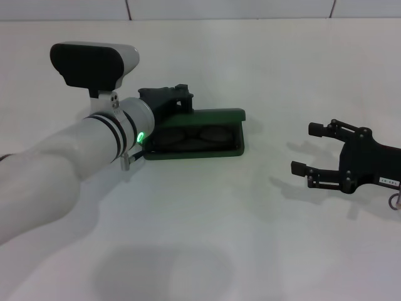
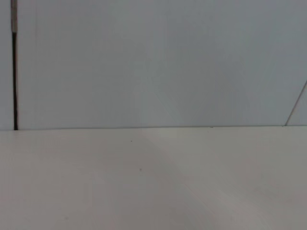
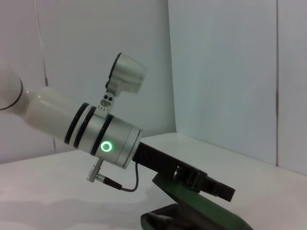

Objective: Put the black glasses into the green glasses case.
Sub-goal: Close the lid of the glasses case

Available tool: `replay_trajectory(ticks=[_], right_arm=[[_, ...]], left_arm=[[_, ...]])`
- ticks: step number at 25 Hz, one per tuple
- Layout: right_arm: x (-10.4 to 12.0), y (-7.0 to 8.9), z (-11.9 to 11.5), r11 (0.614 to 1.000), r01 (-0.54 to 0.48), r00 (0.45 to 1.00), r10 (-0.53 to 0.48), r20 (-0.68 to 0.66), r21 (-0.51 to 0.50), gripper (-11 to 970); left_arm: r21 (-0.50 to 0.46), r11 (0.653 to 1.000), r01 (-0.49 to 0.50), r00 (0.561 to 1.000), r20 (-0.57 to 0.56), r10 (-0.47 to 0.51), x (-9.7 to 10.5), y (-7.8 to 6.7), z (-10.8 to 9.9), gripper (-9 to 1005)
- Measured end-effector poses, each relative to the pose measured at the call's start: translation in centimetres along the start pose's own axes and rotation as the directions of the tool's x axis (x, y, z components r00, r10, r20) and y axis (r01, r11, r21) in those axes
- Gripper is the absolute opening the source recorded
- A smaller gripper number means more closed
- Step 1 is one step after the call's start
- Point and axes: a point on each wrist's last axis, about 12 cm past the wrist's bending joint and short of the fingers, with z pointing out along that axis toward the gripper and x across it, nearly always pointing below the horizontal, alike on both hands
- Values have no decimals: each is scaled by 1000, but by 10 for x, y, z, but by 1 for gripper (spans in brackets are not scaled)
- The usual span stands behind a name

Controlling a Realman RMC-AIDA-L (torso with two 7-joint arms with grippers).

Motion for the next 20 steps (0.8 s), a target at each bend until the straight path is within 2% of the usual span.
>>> replay_trajectory(ticks=[20], right_arm=[[-2, -4, 3, 1000, 4, 1000, -4, -8, 10, 872]], left_arm=[[-25, 999, -30, 998, 49, 31, 16, 3, -2, 14]])
